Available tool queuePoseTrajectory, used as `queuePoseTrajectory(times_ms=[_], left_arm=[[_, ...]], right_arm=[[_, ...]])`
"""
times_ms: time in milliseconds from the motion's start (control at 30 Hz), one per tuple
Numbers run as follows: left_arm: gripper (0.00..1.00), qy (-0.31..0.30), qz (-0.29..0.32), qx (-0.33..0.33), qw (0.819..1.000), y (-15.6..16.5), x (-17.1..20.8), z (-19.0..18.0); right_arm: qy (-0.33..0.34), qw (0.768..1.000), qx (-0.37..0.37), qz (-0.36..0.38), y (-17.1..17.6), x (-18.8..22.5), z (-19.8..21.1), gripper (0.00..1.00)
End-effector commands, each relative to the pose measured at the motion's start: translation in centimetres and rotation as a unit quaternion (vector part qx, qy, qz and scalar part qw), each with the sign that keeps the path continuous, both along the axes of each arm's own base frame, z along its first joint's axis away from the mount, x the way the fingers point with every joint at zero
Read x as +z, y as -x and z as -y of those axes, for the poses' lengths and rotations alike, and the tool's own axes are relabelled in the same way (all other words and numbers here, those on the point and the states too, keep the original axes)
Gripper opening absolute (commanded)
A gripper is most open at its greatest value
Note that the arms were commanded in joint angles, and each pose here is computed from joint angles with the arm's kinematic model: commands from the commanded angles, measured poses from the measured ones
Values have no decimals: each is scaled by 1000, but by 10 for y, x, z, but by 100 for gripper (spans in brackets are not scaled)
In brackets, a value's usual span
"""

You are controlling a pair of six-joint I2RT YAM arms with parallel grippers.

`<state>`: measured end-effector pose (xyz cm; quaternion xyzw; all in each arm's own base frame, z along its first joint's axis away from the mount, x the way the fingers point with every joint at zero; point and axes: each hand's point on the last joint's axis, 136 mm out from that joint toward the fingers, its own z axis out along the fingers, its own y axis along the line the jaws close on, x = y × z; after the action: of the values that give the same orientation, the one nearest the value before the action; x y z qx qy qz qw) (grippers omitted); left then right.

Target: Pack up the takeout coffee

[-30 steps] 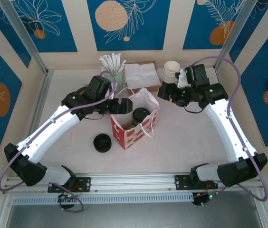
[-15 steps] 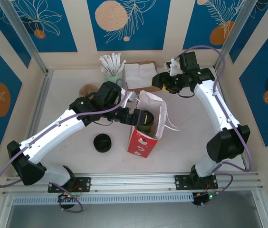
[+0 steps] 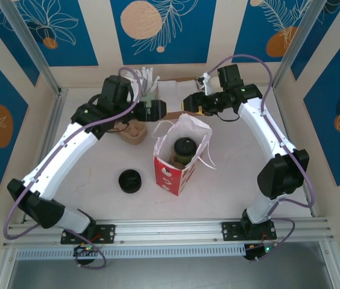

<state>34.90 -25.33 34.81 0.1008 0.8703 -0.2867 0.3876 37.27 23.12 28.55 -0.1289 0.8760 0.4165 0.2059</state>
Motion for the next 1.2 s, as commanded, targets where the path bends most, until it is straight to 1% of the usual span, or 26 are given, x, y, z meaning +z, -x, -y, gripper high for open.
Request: queuePoseTrajectory(times_ms=[0, 233, 367, 467, 600, 700, 800, 967, 1033, 1100, 1167], left_arm=[[99, -13, 29, 41, 999, -40, 7, -13], [99, -24, 29, 99, 994, -97, 1, -39], [99, -62, 15, 168, 984, -128, -8, -66], [99, -60, 20, 199, 978, -150, -7, -78], [97, -54, 23, 221, 973, -169, -6, -90], [95, -60, 18, 231, 971, -176, -10, -96], [94, -73, 25, 251, 965, -183, -8, -106], [92, -82, 36, 282, 955, -194, -3, -121], [89, -87, 46, 285, 953, -198, 0, -125], [85, -96, 58, 285, 952, -203, 3, -126], [79, -99, 73, 261, 958, -207, 8, -119]], right_arm=[[-23, 999, 45, 14, 1, 3, -12, 62], [-59, 993, 103, 16, 2, 6, -28, 61], [-90, 987, 129, 14, 5, 14, -39, 60], [-96, 984, 151, 19, 12, 16, -46, 60], [-100, 980, 170, 17, 22, 18, -57, 60], [-92, 979, 182, 21, 31, 19, -65, 60], [-96, 979, 178, 23, 33, 25, -69, 59], [-102, 980, 165, 47, 32, 50, -70, 60], [-103, 982, 148, 58, 25, 64, -66, 60], [-105, 985, 123, 63, 14, 77, -62, 60], [-106, 987, 99, 65, 4, 90, -57, 60]])
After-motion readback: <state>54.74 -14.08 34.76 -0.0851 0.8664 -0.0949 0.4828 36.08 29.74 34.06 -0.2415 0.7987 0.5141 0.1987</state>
